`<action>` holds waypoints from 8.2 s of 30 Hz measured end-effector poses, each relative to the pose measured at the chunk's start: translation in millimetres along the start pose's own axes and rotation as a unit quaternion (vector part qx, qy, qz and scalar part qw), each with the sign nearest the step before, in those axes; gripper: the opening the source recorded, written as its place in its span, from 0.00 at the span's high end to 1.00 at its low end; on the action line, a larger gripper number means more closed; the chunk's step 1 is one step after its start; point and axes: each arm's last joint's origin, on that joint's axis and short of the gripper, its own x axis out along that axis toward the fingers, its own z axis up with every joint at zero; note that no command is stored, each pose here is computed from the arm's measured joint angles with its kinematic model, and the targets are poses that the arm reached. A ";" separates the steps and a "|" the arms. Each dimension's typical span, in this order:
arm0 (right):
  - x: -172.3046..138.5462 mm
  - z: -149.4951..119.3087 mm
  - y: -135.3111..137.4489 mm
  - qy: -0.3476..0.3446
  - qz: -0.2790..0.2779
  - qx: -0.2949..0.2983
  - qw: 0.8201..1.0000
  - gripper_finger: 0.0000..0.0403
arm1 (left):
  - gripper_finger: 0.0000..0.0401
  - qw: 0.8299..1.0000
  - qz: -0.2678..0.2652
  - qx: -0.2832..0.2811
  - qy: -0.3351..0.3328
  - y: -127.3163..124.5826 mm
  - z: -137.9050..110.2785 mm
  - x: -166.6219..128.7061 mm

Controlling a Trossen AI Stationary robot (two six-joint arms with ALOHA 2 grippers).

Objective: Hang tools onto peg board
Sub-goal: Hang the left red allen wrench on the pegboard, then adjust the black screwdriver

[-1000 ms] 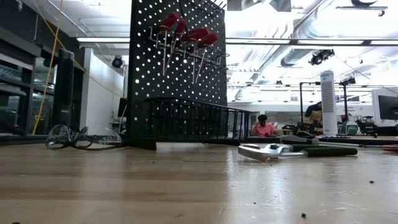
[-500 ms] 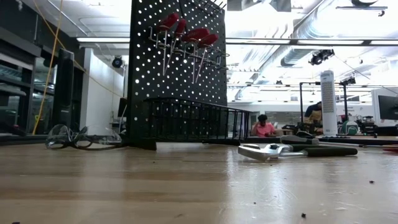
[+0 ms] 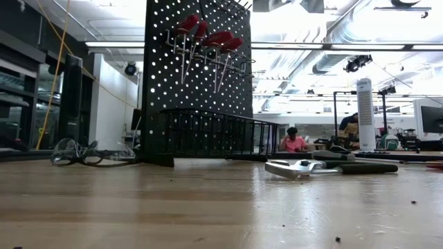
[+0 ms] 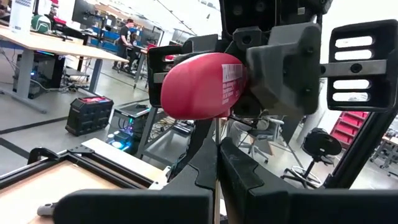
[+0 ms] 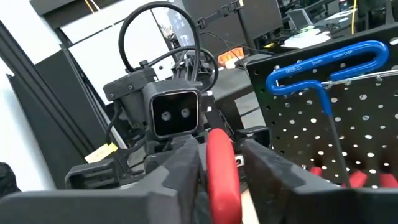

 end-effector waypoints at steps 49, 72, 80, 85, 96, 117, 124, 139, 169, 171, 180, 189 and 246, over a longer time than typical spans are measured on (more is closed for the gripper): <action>2.0 -0.8 -2.8 0.026 0.037 -0.002 0.999 0.90 | 0.98 1.000 -0.024 0.000 0.016 6.9 1.2 4.8; -41.0 -27.8 -26.2 0.080 -0.150 -0.019 0.985 0.90 | 0.68 0.970 0.058 -0.046 0.232 16.8 -42.1 -90.4; -39.1 -91.0 -72.6 -0.096 -0.186 0.111 0.972 0.90 | 0.69 0.971 0.100 -0.130 0.172 33.2 -57.0 -136.2; -33.5 -70.5 -106.0 -0.213 -0.281 0.057 0.934 0.90 | 0.69 0.980 0.092 -0.063 0.166 47.6 -32.6 -145.3; 10.3 -41.2 -122.0 -0.216 -0.304 -0.035 0.927 0.90 | 0.69 0.981 0.120 -0.005 0.149 77.7 -1.8 -158.1; 40.7 -43.8 -147.4 -0.146 -0.312 -0.089 0.935 0.90 | 0.69 0.981 0.138 -0.008 0.137 80.9 0.0 -155.4; 47.9 -56.0 -152.1 -0.114 -0.316 -0.103 0.936 0.90 | 0.69 0.981 0.138 -0.008 0.137 80.9 -0.1 -155.4; 47.9 -62.1 -156.3 -0.087 -0.353 -0.123 0.924 0.38 | 0.69 0.980 0.139 -0.002 0.141 81.6 -1.0 -155.9; -73.2 -137.5 -115.0 0.403 -0.362 0.174 0.822 0.35 | 0.69 0.970 0.141 0.014 0.196 86.9 -10.2 -160.8; -85.2 -152.2 -123.6 0.411 -0.448 0.221 0.763 0.35 | 0.69 0.970 0.142 0.014 0.195 87.0 -10.3 -160.8; -126.1 -193.0 -166.4 0.270 -0.707 0.329 0.564 0.35 | 0.69 0.970 0.143 0.015 0.194 87.1 -10.3 -160.8; -110.9 -209.0 -187.8 0.204 -0.765 0.340 0.508 0.35 | 0.69 0.968 0.146 0.025 0.202 88.2 -12.1 -160.3; -122.0 -253.7 -208.5 0.176 -0.843 0.284 0.421 0.35 | 0.69 0.966 0.147 0.049 0.205 90.1 -11.8 -159.6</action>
